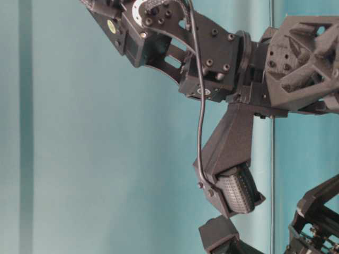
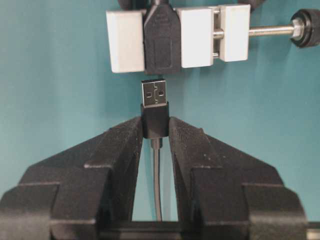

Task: Insert the USB cable into the female connector supported by the left arm.
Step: 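Align the held USB plug with the connector and push it in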

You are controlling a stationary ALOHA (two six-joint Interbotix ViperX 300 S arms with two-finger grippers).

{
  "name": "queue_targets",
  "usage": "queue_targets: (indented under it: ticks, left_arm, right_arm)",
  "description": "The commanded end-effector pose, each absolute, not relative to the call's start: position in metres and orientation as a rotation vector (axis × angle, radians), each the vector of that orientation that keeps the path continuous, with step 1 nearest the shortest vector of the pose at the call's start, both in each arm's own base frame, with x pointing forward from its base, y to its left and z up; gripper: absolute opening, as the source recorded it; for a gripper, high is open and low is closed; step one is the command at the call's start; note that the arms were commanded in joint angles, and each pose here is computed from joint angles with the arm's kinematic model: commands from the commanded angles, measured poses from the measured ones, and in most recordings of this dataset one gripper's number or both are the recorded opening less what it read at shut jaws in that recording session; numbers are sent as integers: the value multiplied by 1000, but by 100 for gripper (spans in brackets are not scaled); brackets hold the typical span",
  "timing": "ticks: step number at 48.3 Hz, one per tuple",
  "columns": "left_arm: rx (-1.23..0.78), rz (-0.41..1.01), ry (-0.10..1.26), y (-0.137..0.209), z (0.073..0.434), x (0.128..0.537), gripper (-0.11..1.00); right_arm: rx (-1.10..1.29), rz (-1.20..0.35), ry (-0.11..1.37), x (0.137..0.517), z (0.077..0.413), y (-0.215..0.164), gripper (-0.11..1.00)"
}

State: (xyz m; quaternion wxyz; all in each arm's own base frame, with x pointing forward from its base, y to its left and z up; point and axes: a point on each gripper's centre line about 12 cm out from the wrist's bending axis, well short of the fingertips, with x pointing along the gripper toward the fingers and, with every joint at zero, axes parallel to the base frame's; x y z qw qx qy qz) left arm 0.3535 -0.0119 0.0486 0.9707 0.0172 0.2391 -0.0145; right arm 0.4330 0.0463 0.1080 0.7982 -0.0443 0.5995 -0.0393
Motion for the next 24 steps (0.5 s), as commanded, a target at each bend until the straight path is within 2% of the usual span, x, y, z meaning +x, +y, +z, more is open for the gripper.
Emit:
queue_targets:
  ticks: [1, 24]
  left_arm:
    - [24, -24, 446, -11, 57, 360, 94]
    - [24, -30, 462, -13, 55, 357, 94]
  right_arm:
    - [-93, -84, 1251, 440, 121, 47, 22]
    - [-239, -121, 1251, 443, 122, 32, 22]
